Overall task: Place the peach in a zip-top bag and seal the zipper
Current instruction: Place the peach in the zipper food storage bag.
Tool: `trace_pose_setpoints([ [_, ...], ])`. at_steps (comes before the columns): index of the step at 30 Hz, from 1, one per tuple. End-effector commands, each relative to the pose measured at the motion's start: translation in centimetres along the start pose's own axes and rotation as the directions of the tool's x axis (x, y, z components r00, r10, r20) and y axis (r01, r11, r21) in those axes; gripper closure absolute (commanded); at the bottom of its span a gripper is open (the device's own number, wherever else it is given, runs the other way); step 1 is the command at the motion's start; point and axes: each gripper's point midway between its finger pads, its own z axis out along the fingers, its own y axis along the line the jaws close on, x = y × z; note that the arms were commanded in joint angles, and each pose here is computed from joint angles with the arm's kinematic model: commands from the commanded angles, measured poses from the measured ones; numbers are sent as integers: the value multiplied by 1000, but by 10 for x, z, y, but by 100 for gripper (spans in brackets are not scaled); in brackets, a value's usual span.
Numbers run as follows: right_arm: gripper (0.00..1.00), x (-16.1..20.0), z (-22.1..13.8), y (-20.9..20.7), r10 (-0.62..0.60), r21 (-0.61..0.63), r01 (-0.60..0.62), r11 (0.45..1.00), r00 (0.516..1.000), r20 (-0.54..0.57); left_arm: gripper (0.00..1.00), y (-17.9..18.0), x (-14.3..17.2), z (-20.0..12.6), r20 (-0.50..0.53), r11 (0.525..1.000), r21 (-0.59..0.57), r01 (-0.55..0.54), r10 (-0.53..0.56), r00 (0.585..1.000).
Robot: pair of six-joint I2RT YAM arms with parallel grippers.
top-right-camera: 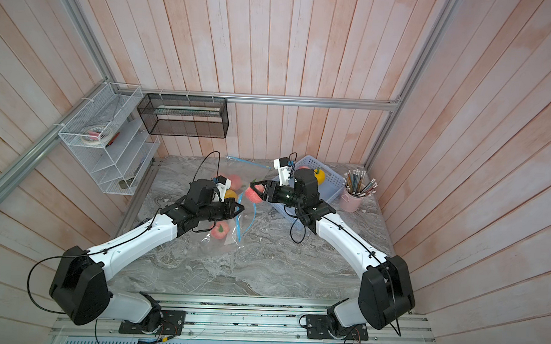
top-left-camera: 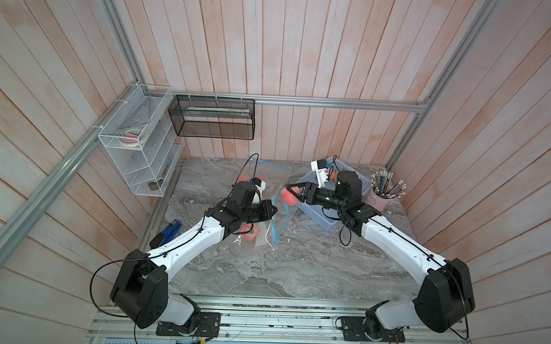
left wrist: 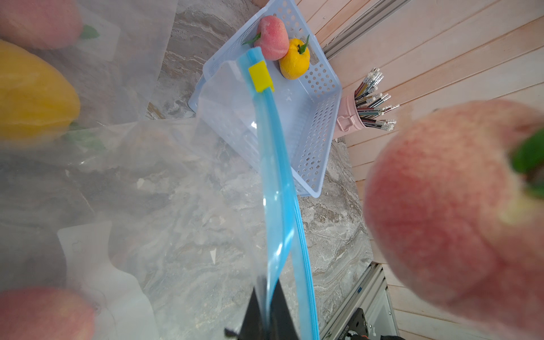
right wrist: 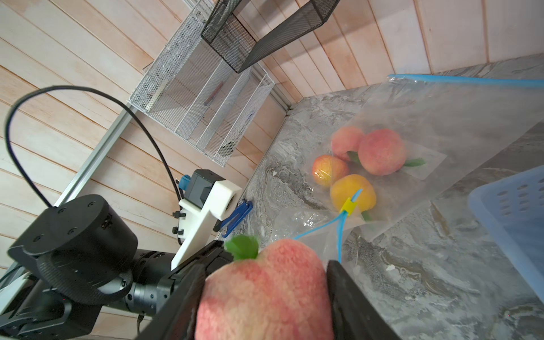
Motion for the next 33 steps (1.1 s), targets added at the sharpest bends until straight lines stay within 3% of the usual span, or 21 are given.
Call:
trace_pose_setpoints([
  [1, 45, 16, 8, -4, 20, -16, -21, 1000, 999, -37, 100, -24, -16, -14, 55, 998, 58, -24, 20, 998],
  [5, 45, 28, 11, -11, 28, 9, -27, 1000, 998, -65, 100, -30, -23, -22, 88, 997, 69, -29, 23, 996],
  [15, 43, 43, 20, -41, -27, 229, 62, 971, 988, -153, 100, -51, -39, -48, 198, 989, 137, -60, 32, 980],
  [19, 30, 38, 21, -26, -48, 174, 74, 982, 988, -150, 100, -49, -39, -49, 203, 989, 135, -58, 30, 979],
  [23, 19, 15, 12, 4, -97, 83, 103, 991, 993, -69, 100, -39, -35, -44, 186, 994, 106, -40, 19, 982],
  [28, 16, -6, -6, 19, -98, 21, 97, 995, 995, 9, 100, -35, -34, -43, 184, 995, 94, -39, 21, 983],
  [33, 16, -14, -17, -5, -98, 118, 94, 989, 995, 33, 100, -32, -36, -45, 191, 996, 82, -42, 26, 981],
])
